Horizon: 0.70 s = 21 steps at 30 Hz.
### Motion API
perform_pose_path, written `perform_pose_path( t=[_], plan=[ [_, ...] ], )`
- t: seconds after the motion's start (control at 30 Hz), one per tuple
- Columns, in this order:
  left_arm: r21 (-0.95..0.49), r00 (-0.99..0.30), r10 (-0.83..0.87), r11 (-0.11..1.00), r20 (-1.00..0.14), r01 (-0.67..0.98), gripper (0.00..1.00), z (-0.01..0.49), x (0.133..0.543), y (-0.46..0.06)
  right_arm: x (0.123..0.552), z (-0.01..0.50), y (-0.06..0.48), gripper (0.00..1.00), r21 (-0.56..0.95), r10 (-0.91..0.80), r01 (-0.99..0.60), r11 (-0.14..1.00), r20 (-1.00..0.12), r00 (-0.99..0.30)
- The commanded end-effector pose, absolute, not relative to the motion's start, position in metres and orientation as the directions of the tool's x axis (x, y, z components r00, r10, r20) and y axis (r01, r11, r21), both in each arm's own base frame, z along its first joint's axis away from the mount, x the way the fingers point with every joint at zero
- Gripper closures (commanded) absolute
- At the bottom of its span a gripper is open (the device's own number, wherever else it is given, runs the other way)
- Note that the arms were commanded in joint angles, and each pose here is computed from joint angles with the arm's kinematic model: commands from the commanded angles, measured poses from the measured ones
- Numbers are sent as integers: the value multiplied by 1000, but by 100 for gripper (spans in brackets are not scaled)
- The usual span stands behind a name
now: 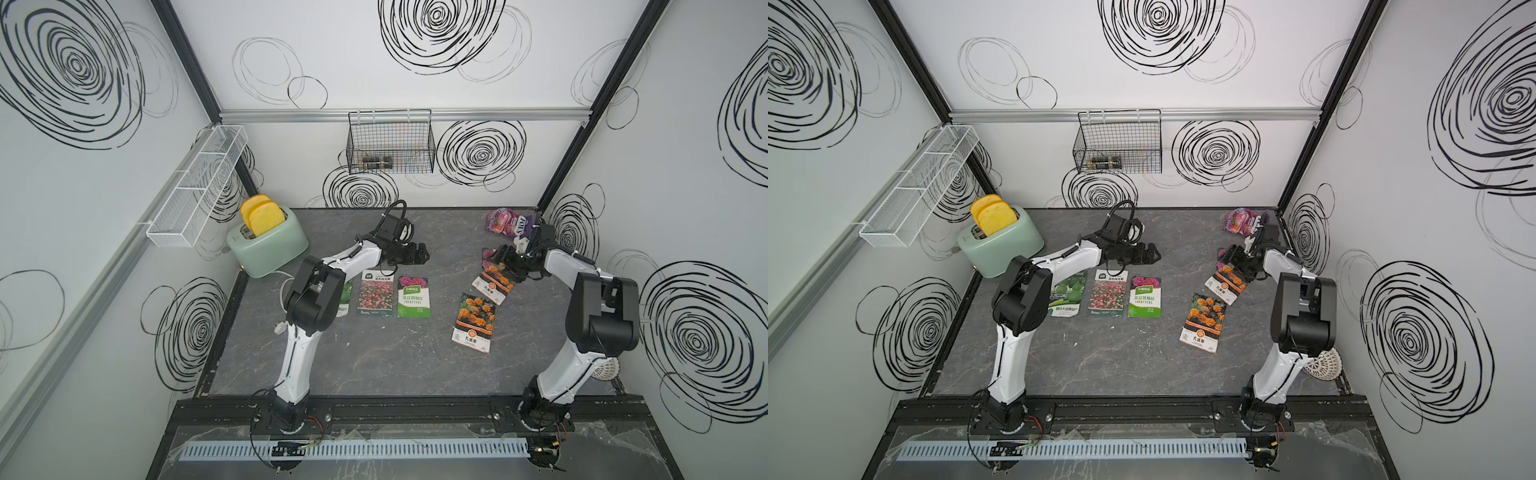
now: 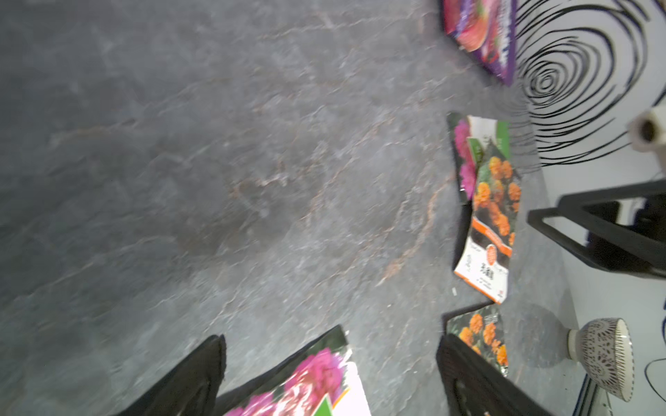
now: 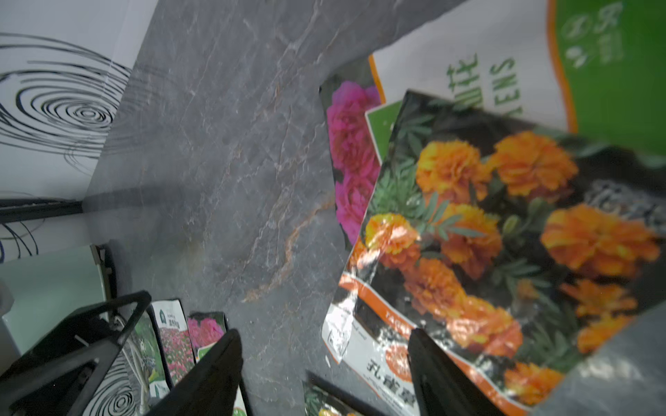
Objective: Arrange the seed packets in a row
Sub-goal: Move the seed packets from the center of the board.
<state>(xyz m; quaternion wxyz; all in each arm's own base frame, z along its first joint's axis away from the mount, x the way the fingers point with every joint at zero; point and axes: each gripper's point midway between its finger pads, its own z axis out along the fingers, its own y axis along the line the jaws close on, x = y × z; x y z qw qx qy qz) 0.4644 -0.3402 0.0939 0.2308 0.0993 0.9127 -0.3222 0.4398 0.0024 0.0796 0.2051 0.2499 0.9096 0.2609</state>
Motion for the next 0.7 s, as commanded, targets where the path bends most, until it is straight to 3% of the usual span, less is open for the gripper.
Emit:
perform_pose_path(
  t=[0.0,0.3,0.43,0.67],
  plan=[
    [-547,-852,84,733,-517,404,4,96,459,-370,474,86,-11,25,592,598,357,723,-277,-753],
    [-574,-828,109,672,-550,469,4,102,454,-404,526,42,-13,25,572,573,376,729,-209,-792],
    [-583,-831,106,664,-546,468,4,100,453,-408,519,26,-9,25,539,552,385,749,-187,-813],
    [-590,-836,107,661,-537,464,4,95,456,-409,469,10,8,25,470,495,384,795,-136,-858]
  ],
)
